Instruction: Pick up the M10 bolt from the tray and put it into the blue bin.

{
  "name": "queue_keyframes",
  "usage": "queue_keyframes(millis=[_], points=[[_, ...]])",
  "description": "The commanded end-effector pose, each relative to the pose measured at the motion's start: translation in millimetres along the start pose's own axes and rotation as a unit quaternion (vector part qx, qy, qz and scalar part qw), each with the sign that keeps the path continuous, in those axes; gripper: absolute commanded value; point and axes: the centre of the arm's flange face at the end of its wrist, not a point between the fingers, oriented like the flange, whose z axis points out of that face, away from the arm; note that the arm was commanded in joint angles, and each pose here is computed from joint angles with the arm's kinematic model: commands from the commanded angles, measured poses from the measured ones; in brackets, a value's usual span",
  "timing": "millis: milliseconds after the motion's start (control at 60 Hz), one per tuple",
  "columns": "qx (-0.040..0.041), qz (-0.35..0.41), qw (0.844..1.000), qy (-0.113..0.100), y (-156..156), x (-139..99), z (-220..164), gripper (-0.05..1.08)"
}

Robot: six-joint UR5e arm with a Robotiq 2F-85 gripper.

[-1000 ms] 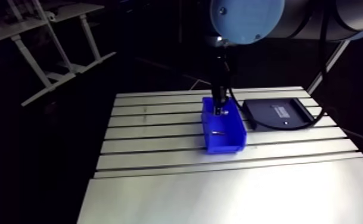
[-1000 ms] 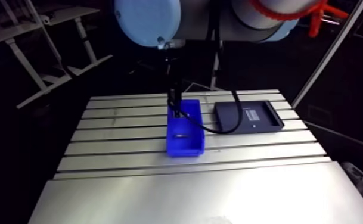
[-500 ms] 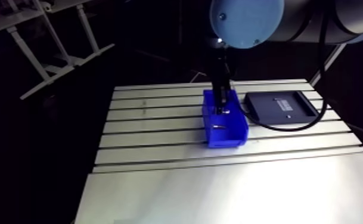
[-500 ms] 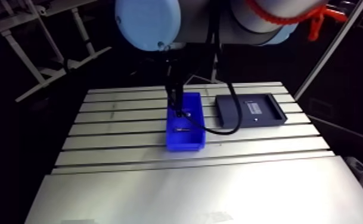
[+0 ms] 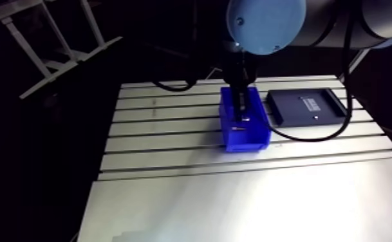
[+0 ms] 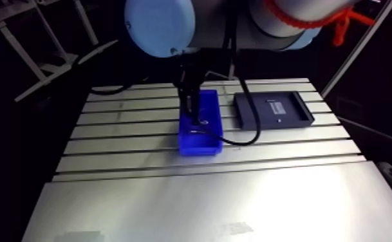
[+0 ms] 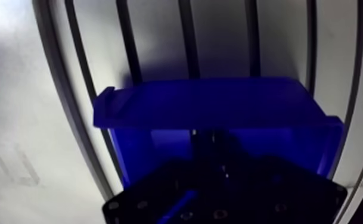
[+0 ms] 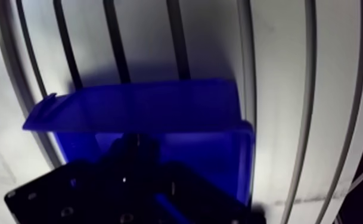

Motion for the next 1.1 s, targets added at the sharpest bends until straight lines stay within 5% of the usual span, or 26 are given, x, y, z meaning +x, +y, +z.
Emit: queue_keyframes(millis=[17,233,283,367,400,433,683,750,950,1100], points=[[0.0047,0.003,1.0,0.0,2,1,6,1.01],[0.0035,0.004,1.0,0.001,3,0,4,0.88],[0.0009,0.006,1.0,0.004,3,-2,1,0.66],[-0.0014,0.007,1.0,0.006,3,-3,-4,0.48],[-0.0023,0.007,1.0,0.004,2,-2,-7,0.05],[-0.0038,0.008,1.0,0.004,1,-2,-10,0.01],[-0.0085,0.019,1.0,0.004,0,-6,-38,0.0],[0.0005,0.02,1.0,0.003,-1,-10,-52,0.0],[0.0045,0.026,1.0,0.007,-8,-20,-105,0.0],[0.0157,0.06,0.998,0.008,-16,-26,-146,0.0]])
